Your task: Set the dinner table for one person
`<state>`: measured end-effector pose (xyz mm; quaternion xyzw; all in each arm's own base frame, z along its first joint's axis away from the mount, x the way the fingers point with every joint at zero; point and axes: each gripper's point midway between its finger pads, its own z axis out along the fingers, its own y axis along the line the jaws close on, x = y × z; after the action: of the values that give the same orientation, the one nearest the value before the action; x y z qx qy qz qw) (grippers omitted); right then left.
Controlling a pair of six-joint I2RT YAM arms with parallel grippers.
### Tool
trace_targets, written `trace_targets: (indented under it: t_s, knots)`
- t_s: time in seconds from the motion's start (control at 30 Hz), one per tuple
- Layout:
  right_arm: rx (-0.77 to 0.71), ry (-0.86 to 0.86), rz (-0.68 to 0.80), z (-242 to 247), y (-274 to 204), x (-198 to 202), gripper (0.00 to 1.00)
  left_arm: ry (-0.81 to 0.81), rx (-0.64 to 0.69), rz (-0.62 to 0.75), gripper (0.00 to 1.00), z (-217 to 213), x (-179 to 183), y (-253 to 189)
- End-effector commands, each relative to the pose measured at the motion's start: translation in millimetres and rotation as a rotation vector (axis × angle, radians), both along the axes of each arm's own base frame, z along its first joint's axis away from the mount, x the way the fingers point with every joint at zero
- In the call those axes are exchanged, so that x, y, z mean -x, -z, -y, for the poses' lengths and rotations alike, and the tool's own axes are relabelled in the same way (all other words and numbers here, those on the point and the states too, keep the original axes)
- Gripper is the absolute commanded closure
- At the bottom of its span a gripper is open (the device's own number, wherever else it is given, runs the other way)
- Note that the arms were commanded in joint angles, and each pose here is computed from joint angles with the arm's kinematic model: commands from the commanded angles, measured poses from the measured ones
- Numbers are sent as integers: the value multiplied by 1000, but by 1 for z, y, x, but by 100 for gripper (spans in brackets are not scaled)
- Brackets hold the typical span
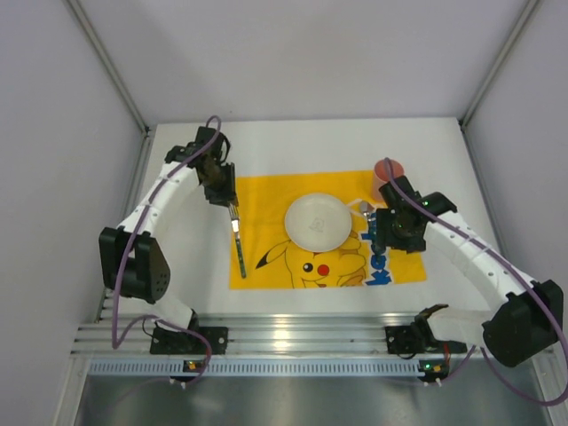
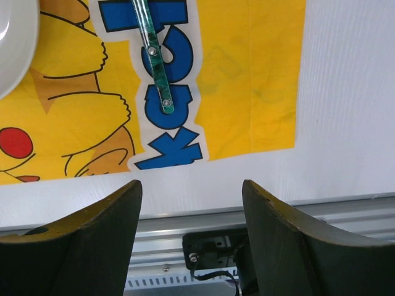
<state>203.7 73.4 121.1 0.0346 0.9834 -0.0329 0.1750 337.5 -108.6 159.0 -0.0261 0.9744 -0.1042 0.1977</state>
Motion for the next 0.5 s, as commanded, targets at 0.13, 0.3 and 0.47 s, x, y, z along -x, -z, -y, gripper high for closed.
trace_targets:
  t_s: [0.13,0.3,0.47]
  knots:
    - [-32,-14,63,-1,-10,-4,33,0,53,-38,87,38,-23,27]
    - [-46,-17,64,-4,-13,-4,33,8,-22,-7,86,42,-47,41]
    - [-42,-13,73,-3,-17,-5,33,16,-36,16,85,47,-66,51]
